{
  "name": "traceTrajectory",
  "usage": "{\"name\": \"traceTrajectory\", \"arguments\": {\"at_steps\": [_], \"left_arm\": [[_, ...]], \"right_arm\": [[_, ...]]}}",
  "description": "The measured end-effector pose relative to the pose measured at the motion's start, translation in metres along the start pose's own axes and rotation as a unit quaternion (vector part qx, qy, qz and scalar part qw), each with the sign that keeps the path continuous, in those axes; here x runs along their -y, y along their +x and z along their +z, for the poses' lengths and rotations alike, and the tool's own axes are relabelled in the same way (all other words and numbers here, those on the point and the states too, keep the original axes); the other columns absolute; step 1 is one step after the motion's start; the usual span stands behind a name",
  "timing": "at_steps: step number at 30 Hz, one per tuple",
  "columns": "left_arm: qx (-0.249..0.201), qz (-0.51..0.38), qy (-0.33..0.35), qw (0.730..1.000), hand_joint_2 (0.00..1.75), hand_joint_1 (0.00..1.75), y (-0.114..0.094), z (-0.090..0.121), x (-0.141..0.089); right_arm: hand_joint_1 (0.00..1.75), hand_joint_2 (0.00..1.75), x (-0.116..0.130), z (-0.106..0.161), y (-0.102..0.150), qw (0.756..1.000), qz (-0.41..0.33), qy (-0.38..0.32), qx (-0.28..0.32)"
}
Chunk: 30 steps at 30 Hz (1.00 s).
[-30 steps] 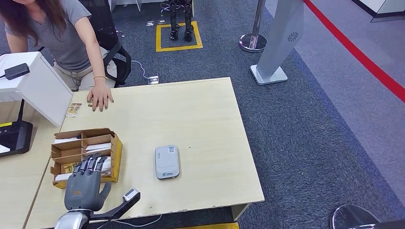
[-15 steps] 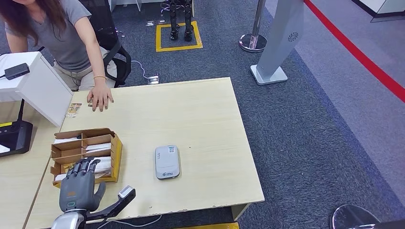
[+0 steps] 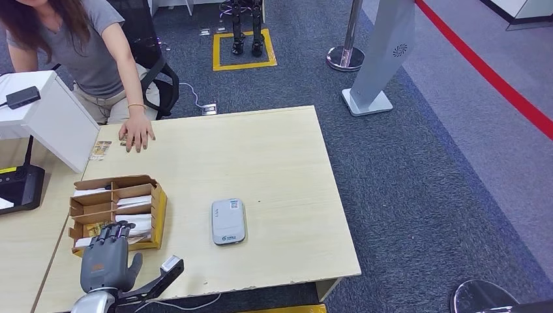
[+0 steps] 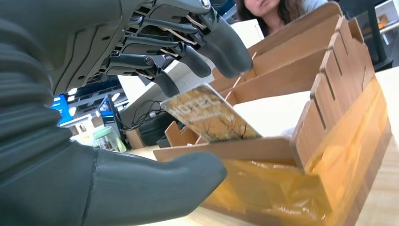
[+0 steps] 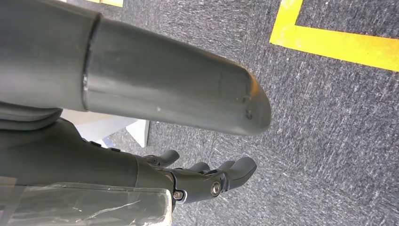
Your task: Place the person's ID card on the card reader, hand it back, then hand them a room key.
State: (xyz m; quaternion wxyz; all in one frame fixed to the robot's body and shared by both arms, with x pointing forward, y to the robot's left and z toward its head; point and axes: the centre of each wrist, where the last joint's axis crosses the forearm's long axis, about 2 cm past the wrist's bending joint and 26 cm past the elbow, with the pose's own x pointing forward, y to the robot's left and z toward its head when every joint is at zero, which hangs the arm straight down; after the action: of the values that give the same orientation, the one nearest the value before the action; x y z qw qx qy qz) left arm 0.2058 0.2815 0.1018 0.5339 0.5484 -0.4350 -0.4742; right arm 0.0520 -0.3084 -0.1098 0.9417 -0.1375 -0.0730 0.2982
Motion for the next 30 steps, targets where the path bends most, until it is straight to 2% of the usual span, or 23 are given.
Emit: {"name": "traceTrajectory", "arguments": {"at_steps": [15,16,19,20,25,30], "left_arm": [[-0.01,-0.007,-0.012,1.0,1.75,0.54,-0.0018,0.0,0.003],[-0.012,-0.009,-0.013,1.0,1.75,0.66,-0.0025,-0.0002,0.0036],[-0.019,-0.015,-0.014,1.0,1.75,1.47,-0.0043,-0.0009,0.0051],[-0.019,-0.016,-0.014,1.0,1.75,1.61,-0.0045,-0.001,0.0054],[-0.017,-0.018,-0.008,1.0,1.75,1.75,-0.004,-0.0041,0.0031],[-0.016,-0.019,-0.005,1.0,1.75,1.75,-0.0038,-0.0056,0.002]], "right_arm": [[0.0,0.0,0.0001,0.0,0.0001,1.0,0.0,0.0,-0.001],[0.0,0.0,0.0001,0.0,0.0002,1.0,0.0,0.0,-0.001],[0.0,0.0,0.0002,0.0,0.0003,1.0,0.0,0.0,-0.002],[0.0,0.0,0.0002,0.0,0.0004,1.0,0.0,0.0,-0.003],[0.0,0.0,0.0004,-0.0001,0.0006,1.0,0.0,0.0,-0.003],[0.0,0.0,0.0006,-0.0001,0.0009,1.0,0.0,0.0,-0.003]]}}
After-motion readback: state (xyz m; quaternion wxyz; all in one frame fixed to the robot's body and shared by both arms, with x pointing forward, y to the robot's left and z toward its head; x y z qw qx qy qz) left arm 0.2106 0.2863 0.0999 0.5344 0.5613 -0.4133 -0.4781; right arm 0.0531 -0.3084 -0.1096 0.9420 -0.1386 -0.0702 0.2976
